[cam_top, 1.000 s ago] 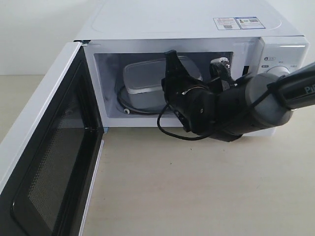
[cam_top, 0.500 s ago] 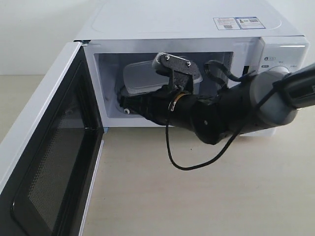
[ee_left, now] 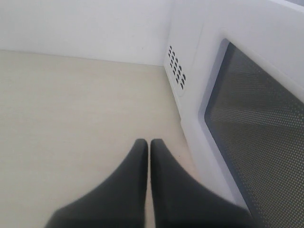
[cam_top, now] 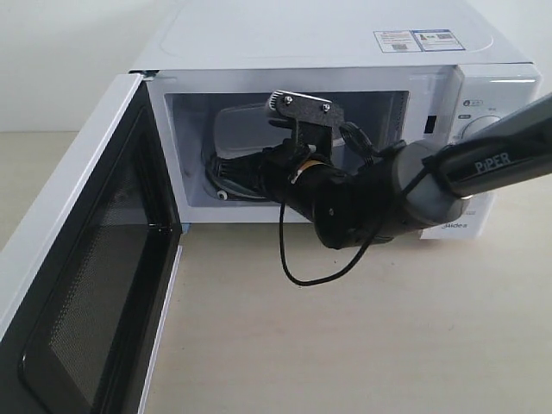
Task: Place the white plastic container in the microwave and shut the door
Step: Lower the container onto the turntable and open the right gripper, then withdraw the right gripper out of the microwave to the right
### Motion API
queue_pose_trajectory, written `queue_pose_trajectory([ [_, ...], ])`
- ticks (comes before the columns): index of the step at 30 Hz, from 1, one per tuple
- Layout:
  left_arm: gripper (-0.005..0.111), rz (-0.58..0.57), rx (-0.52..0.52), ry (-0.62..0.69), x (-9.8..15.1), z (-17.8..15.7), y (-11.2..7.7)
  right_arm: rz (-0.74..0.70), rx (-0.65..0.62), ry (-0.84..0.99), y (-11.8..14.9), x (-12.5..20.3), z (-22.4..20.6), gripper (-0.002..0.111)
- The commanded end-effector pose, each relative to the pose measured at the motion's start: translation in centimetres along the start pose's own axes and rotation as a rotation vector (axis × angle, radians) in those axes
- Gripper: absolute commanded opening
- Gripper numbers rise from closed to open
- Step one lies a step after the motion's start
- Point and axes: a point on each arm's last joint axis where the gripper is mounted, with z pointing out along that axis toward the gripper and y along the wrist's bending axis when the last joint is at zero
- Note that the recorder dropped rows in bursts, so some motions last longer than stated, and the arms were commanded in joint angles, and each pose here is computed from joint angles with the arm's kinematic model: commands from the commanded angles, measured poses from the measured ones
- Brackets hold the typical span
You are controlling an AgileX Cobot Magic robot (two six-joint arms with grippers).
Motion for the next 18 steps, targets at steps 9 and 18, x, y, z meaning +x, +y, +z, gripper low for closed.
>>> queue_pose_trajectory([
  [9, 0.004, -0.003, 0.004, -0.004, 0.1, 0.0, 0.0, -0.115, -0.04, 0.175, 1.1, -1.0, -2.2, 0.0],
  [18, 0.004, -0.003, 0.004, -0.004, 0.1, 0.0, 0.0, -0.331, -0.166, 0.095, 2.6, -1.8, -14.0, 0.0],
])
